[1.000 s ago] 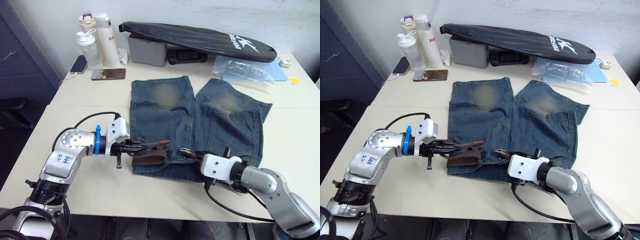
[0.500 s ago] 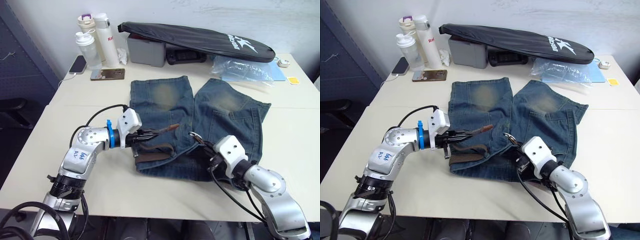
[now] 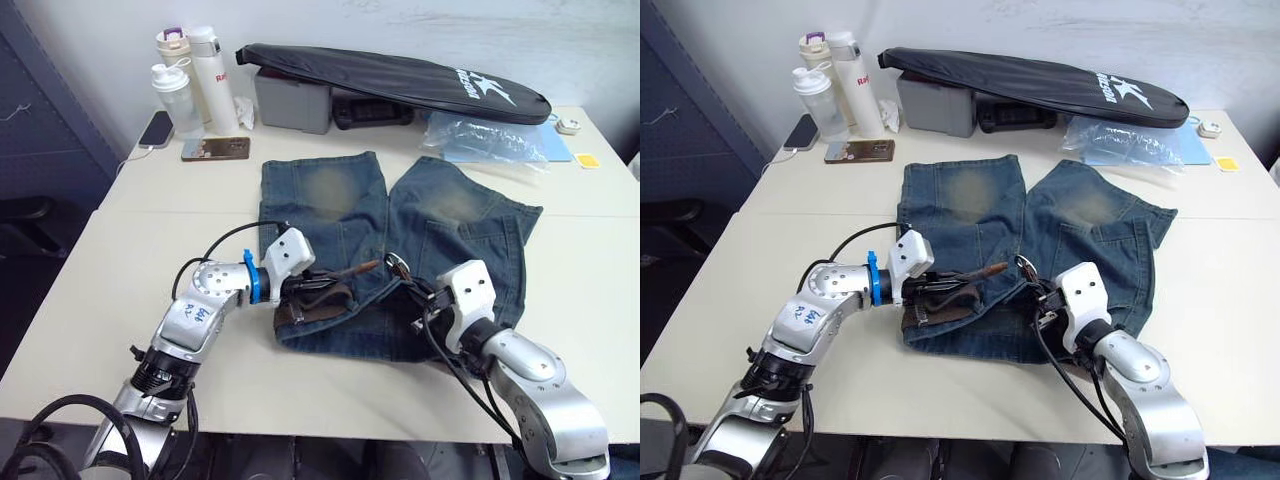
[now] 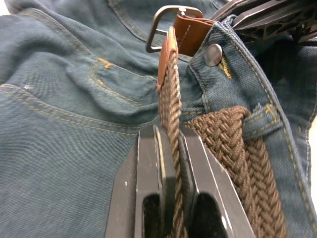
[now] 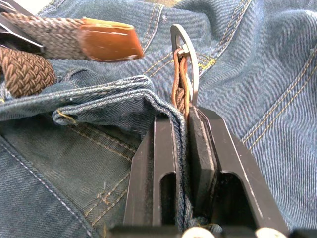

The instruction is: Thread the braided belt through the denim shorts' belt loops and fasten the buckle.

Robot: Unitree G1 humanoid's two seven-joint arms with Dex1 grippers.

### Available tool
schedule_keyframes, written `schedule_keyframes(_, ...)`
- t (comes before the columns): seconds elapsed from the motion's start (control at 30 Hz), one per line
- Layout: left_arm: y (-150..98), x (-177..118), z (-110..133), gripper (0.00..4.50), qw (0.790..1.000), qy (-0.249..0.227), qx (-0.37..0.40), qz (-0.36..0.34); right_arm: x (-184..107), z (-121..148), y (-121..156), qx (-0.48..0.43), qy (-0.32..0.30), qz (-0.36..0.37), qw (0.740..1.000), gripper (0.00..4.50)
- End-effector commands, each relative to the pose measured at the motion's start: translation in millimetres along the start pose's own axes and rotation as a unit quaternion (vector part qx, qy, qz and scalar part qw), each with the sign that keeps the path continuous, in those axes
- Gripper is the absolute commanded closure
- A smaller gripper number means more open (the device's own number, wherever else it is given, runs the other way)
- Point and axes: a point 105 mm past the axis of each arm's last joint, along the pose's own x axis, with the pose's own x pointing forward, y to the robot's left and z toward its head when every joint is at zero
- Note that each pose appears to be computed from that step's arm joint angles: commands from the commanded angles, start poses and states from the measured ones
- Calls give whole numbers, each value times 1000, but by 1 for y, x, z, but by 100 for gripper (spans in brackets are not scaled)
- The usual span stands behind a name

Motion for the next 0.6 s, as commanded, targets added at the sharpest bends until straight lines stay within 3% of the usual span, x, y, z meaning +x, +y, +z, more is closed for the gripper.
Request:
schedule_keyframes(0.03, 3, 7, 13, 450, 1000, -10, 16, 0, -3, 17, 3, -20, -33, -2, 999, 449)
schedule_keyframes(0.6, -2, 21, 16, 450, 1000, -13, 28, 2, -2, 33, 16, -16, -65, 10, 998, 449)
